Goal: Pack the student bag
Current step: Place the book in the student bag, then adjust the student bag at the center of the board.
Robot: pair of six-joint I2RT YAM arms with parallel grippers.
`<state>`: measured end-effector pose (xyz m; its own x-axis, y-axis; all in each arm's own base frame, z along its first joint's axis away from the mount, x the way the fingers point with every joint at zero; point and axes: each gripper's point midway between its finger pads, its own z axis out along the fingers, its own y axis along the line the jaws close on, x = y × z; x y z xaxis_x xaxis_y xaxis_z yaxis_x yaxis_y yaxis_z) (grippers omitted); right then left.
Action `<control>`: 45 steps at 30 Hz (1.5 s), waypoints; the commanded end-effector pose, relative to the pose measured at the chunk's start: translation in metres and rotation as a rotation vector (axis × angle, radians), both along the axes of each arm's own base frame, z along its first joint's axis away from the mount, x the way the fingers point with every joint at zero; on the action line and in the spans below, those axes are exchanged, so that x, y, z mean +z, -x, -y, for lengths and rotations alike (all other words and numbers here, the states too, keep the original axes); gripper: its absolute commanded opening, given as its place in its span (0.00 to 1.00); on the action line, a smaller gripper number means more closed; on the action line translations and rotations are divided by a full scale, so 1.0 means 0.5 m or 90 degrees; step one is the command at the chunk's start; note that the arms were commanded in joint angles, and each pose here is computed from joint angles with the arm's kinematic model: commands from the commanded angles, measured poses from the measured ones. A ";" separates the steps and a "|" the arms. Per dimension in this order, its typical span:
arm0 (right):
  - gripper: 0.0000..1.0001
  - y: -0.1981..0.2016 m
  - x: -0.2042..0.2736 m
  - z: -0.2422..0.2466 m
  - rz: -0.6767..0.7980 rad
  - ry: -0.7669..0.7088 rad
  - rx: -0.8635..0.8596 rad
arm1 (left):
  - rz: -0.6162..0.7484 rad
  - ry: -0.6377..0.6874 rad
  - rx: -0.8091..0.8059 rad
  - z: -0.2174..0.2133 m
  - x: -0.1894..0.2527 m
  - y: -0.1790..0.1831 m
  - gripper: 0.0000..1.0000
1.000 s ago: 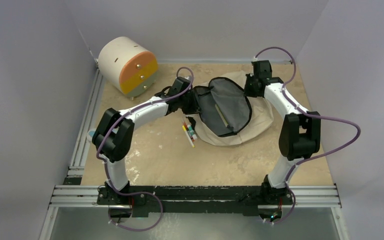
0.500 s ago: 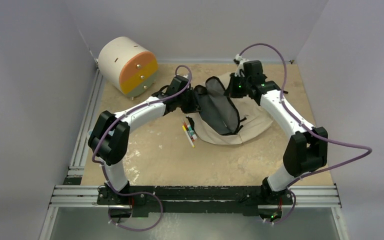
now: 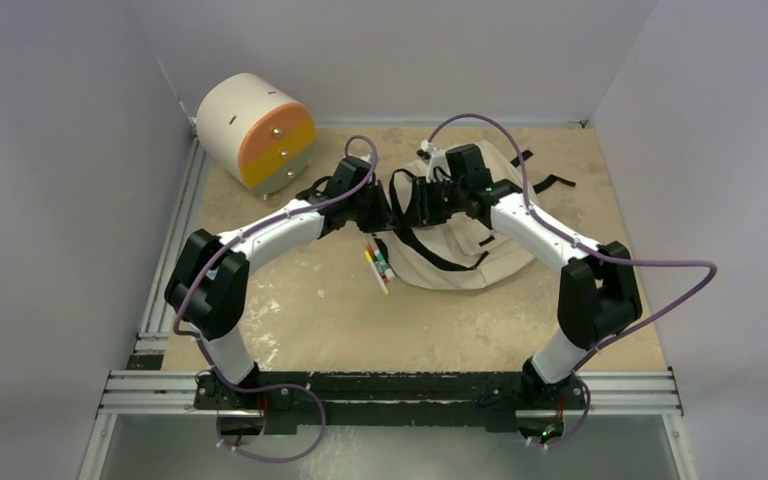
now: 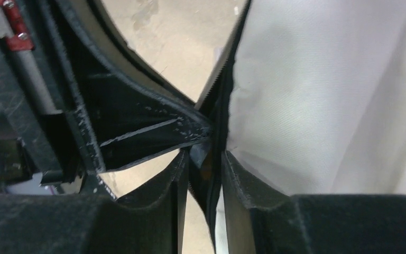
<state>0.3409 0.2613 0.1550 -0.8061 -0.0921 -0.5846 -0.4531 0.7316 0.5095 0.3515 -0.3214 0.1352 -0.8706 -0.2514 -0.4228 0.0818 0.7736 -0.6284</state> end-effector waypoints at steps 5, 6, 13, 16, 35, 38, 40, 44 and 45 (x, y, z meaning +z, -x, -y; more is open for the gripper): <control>0.37 0.023 0.088 -0.039 0.032 -0.113 0.029 | 0.029 0.019 -0.014 -0.013 0.035 0.023 0.00; 0.37 0.017 0.093 -0.031 0.042 -0.108 0.009 | 0.028 0.018 -0.013 -0.014 0.034 0.025 0.00; 0.32 -0.006 0.130 0.046 0.121 -0.043 -0.130 | 0.021 0.014 -0.016 -0.020 0.025 0.034 0.00; 0.32 -0.015 0.098 0.091 0.123 0.020 -0.196 | 0.019 0.014 -0.018 -0.020 0.023 0.036 0.00; 0.30 -0.002 -0.112 0.043 0.033 0.079 -0.105 | 0.005 0.013 -0.013 -0.030 0.011 0.053 0.00; 0.34 -0.016 -0.109 0.040 0.044 0.076 -0.115 | 0.004 0.011 -0.011 -0.034 0.010 0.058 0.00; 0.36 -0.022 -0.113 0.031 0.039 0.072 -0.107 | 0.005 0.009 -0.010 -0.038 0.011 0.061 0.00; 0.36 -0.028 -0.130 0.012 0.026 0.072 -0.087 | 0.017 0.008 -0.007 -0.043 0.026 0.061 0.00; 0.36 -0.030 -0.131 0.010 0.026 0.073 -0.087 | 0.021 0.008 -0.008 -0.043 0.029 0.060 0.00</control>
<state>0.3424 0.2370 0.0728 -0.8288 -0.0382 -0.5583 -0.2994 0.8732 0.3846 0.3215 -0.3006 0.1185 -0.8859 -0.2417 -0.3960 0.0575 0.7898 -0.6107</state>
